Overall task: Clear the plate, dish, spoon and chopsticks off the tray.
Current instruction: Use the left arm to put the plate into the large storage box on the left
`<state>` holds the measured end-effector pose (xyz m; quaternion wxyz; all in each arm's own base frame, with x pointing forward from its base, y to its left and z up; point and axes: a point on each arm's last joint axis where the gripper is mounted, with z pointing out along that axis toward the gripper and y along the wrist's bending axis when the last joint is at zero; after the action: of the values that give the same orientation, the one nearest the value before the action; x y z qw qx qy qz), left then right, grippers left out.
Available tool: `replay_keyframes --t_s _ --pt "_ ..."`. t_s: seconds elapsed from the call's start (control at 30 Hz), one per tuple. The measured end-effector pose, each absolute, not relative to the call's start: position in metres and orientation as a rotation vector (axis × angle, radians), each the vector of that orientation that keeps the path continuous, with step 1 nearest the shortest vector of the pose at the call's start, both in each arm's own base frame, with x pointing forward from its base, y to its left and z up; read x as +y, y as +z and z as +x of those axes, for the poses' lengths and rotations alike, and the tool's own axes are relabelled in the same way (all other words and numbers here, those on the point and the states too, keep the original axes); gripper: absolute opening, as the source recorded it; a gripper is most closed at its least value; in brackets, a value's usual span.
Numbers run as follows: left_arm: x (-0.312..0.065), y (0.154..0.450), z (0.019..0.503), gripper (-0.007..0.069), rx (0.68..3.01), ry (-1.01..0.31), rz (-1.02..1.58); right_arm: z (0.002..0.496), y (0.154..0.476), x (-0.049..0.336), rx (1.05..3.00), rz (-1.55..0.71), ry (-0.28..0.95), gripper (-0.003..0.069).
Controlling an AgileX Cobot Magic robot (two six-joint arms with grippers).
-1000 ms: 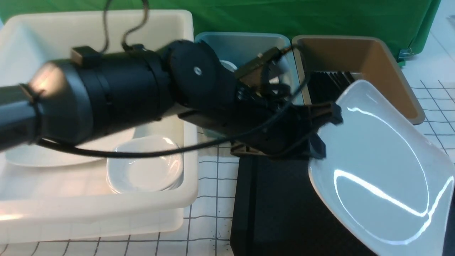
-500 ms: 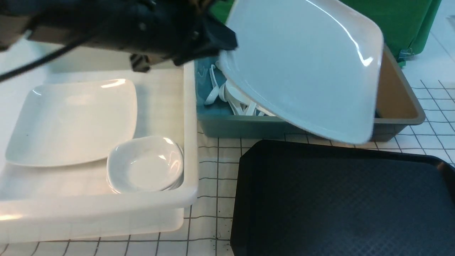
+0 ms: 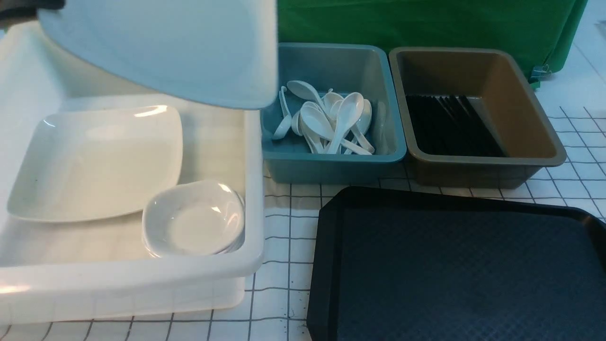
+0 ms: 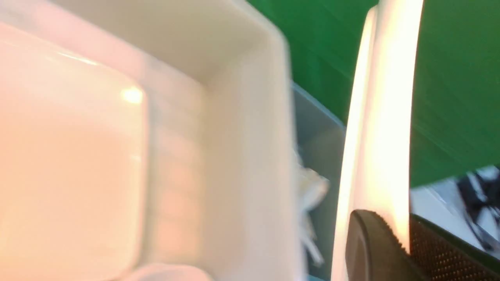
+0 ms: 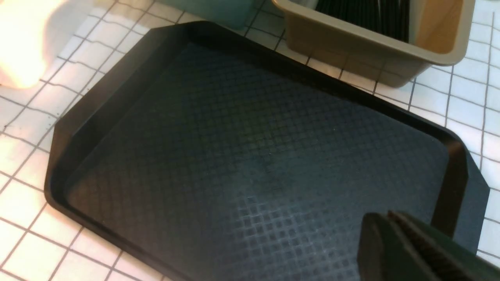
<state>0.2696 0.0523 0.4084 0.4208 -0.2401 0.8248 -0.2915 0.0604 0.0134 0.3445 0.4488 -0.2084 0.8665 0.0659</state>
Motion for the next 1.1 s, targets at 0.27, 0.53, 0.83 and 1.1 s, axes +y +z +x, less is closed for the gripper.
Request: replay_keyframes --t_s 0.27,0.53,0.83,1.1 --pt "0.122 0.376 0.276 0.0029 2.102 -0.606 -0.757 0.06 0.345 0.013 2.145 -0.511 0.165 0.0013" --pt "0.14 0.337 0.301 0.0029 2.179 -0.628 -0.797 0.06 0.345 0.013 2.145 -0.51 0.166 0.0013" --pt "0.16 0.292 0.324 0.0029 2.236 -0.611 -0.882 0.06 0.344 0.013 2.15 -0.505 0.166 0.0013" --pt "0.164 0.272 0.331 0.0029 2.279 -0.634 -0.906 0.06 0.344 0.013 2.155 -0.487 0.176 0.0013"
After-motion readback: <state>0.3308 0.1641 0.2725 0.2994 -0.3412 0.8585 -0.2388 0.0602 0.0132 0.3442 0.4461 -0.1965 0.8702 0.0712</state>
